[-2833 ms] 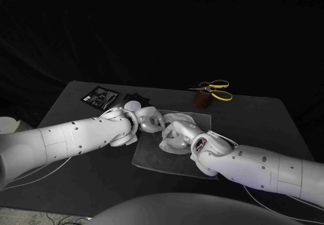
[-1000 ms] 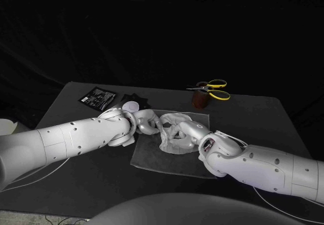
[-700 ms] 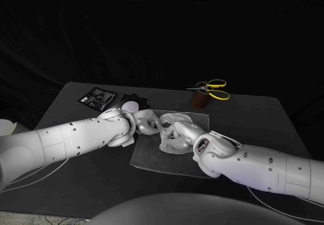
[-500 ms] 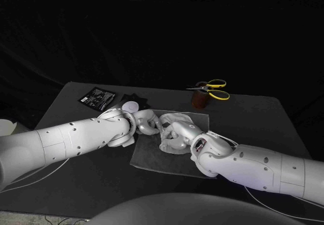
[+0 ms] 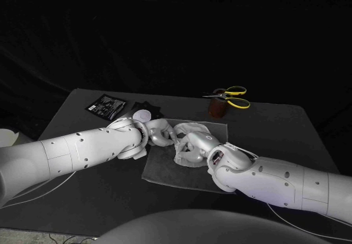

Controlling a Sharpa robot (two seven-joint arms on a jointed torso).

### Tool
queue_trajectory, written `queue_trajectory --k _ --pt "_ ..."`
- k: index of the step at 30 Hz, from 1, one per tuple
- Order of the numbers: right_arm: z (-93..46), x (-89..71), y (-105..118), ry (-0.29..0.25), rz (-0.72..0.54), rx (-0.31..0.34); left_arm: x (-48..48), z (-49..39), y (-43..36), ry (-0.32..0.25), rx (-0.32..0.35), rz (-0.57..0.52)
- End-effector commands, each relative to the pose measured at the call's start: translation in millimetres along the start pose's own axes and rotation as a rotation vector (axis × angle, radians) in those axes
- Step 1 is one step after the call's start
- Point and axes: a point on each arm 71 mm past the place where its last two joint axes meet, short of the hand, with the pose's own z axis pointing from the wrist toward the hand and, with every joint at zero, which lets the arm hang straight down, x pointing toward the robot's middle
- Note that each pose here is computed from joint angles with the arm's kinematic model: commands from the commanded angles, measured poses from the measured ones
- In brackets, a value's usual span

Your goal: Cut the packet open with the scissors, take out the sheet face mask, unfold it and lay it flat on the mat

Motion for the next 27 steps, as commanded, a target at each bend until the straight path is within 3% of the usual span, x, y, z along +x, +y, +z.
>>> queue_trajectory --k 1,16,27 --pt "-3.2 -1.4 0 -0.027 -0.009 -0.013 2.4 0.1 0.0 0.023 -0.003 -0.004" --pt "-16.2 -6.4 -5 -0.038 0.013 -0.022 1.5 -0.6 2.4 0.021 -0.011 -0.004" --pt "-11.7 -9.6 -3 -0.089 0.038 -0.027 2.0 -0.6 1.4 0.024 -0.008 -0.005"
